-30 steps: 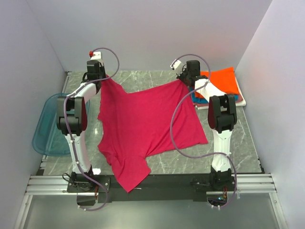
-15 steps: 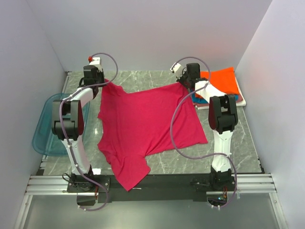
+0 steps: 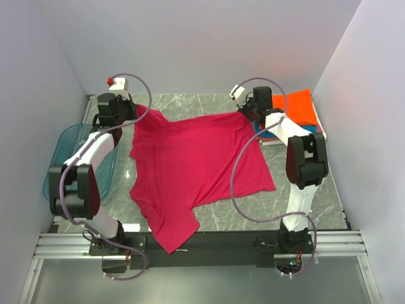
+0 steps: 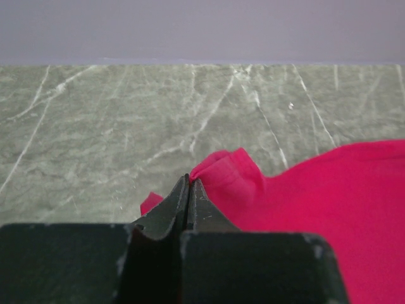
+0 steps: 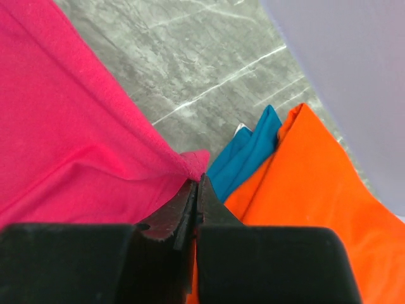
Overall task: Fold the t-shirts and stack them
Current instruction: Fold the tshirt
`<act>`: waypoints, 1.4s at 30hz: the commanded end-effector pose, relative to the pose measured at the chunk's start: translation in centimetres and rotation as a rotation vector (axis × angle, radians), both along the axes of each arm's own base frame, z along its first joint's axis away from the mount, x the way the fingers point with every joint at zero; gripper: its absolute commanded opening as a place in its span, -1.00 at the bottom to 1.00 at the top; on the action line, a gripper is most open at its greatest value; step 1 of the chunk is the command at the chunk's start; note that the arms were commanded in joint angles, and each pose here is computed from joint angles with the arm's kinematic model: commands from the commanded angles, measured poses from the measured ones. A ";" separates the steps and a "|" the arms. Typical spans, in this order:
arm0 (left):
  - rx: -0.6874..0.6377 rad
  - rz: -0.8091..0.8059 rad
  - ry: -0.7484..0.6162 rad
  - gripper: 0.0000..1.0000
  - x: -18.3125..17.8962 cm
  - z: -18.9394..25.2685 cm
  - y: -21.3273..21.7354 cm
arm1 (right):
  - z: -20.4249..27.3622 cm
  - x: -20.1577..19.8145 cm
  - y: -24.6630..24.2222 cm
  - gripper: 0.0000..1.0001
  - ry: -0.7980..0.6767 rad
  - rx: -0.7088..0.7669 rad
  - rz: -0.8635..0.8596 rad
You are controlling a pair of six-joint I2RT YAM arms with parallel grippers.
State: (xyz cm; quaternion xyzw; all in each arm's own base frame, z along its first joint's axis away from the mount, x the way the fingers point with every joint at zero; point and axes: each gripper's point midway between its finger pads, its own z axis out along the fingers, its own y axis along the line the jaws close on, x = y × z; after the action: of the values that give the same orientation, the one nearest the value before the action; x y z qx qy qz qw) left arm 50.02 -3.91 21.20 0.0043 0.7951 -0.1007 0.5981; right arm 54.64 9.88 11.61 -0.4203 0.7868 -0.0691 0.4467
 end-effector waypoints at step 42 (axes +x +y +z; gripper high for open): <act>-0.074 -0.160 0.075 -0.99 -14.2 0.8 -3.4 | 3.2 -4.8 -1.8 -1.00 -0.079 0.043 0.008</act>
State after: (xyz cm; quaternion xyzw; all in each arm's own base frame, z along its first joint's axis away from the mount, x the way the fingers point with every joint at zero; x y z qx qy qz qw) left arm 37.21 -6.65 21.09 0.0328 0.8157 -0.1631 0.5541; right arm 49.53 8.28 11.18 -0.4137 0.7927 -0.0546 0.4444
